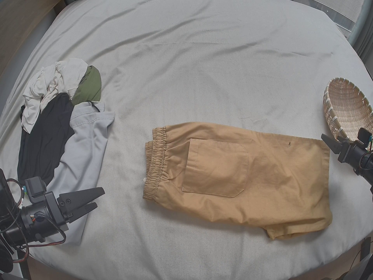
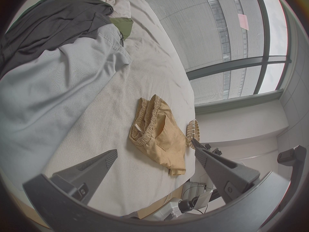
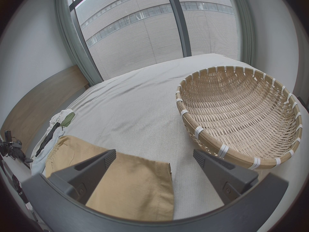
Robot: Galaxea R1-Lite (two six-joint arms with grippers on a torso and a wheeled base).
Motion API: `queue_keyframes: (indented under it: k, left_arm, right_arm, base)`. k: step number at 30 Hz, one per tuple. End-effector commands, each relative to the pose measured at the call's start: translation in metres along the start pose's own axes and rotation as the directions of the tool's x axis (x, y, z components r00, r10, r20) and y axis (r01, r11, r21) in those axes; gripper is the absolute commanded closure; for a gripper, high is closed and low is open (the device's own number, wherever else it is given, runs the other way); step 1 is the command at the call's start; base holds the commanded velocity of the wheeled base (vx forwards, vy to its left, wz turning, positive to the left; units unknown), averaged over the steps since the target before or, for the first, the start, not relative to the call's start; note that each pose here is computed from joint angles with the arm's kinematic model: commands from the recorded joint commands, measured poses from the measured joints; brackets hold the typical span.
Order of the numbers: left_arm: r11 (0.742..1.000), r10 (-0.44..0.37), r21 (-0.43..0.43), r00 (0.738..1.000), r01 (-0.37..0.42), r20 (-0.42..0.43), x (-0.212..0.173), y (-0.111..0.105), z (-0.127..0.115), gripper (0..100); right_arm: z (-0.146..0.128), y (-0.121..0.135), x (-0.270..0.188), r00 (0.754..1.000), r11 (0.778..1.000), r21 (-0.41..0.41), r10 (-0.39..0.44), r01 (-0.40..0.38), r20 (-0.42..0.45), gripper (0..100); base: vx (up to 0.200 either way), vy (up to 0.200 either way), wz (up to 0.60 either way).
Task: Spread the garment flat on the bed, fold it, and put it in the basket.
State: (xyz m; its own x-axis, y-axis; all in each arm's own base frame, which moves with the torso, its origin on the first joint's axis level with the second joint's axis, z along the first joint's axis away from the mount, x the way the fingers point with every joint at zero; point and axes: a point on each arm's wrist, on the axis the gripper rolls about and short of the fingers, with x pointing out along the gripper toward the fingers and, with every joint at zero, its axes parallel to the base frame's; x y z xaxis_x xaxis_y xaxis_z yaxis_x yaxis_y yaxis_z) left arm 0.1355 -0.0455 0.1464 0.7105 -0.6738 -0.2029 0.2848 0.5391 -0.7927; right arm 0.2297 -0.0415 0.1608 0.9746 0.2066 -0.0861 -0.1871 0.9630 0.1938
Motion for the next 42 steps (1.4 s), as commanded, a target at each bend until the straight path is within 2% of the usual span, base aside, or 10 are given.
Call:
queue_keyframes:
  k: [1, 12, 25, 29, 35, 42]
  left_arm:
    - [1.000, -0.001, 0.001, 1.000, 0.001, -0.003, 0.001, 0.000, 0.000, 0]
    - [1.000, 0.008, 0.029, 1.000, -0.007, -0.011, 0.001, 0.002, -0.002, 0]
    - [0.998, 0.060, -0.008, 0.997, -0.060, -0.051, 0.016, 0.014, 0.001, 0]
    - [0.998, 0.063, -0.010, 0.996, -0.063, -0.056, 0.024, 0.020, 0.002, 0]
    - [0.999, 0.055, -0.003, 0.998, -0.055, -0.017, 0.052, 0.035, 0.016, 0]
    - [1.000, 0.018, 0.013, 1.000, -0.018, -0.021, 0.081, 0.044, 0.021, 0]
  right_arm:
    - [-0.001, 0.001, 0.000, 1.000, 1.000, 0.003, 0.005, -0.005, -0.006, 0]
    - [-0.003, 0.004, 0.001, 1.000, 1.000, 0.008, 0.015, -0.015, -0.012, 0]
    - [-0.012, -0.005, 0.012, 0.999, 0.999, 0.042, -0.004, 0.007, -0.050, 0]
    - [-0.012, -0.006, 0.020, 1.000, 0.999, 0.052, -0.008, 0.009, -0.030, 0]
    - [-0.012, 0.010, 0.032, 0.999, 0.996, 0.082, -0.027, 0.023, 0.045, 0]
    - [-0.012, 0.018, 0.035, 0.998, 0.996, 0.085, -0.023, 0.018, 0.058, 0]
  base:
    - [0.000, 0.000, 0.00]
    - [0.000, 0.000, 0.00]
    - [0.000, 0.000, 0.00]
    - [0.000, 0.000, 0.00]
    - [0.000, 0.000, 0.00]
    - [0.000, 0.000, 0.00]
